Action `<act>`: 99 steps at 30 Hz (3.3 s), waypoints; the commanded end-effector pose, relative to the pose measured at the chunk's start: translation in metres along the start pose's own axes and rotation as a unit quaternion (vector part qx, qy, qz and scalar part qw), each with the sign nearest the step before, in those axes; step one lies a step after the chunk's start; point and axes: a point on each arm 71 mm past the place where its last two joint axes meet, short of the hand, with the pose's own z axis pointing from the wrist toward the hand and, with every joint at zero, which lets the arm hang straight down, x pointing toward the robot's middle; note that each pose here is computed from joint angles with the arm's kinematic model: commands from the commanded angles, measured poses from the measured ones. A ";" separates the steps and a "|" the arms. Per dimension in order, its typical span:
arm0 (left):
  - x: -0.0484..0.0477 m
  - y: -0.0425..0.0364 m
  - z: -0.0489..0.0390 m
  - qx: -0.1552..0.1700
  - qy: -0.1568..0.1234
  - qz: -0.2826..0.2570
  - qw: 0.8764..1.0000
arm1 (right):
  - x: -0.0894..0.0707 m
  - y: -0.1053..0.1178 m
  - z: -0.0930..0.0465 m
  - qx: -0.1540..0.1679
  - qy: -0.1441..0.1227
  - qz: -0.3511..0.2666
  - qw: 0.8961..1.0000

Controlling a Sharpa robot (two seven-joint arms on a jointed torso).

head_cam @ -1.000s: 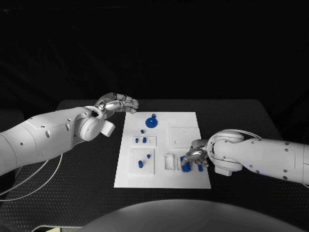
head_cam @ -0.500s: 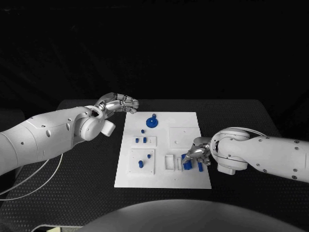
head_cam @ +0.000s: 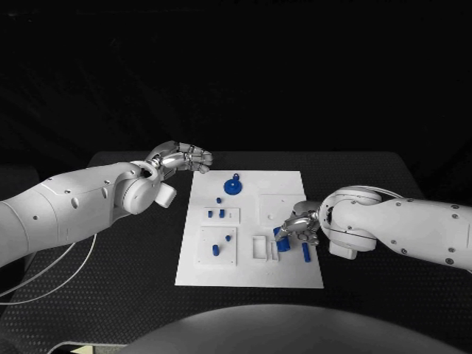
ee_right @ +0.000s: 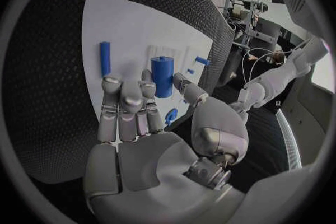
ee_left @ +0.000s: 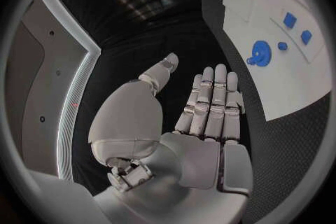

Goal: Assemble the parts on the task board

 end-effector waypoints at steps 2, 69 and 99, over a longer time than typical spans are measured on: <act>0.0034 -0.0016 0.0008 0.004 0.010 -0.006 1.000 | 0.006 0.013 0.004 -0.009 0.029 0.013 0.999; 0.0027 -0.0029 -0.0004 0.004 0.011 -0.007 1.000 | 0.028 0.029 0.015 -0.038 0.047 -0.063 0.996; 0.0027 -0.0027 -0.0005 0.002 0.013 -0.007 1.000 | 0.024 0.028 0.021 -0.020 0.018 -0.067 0.997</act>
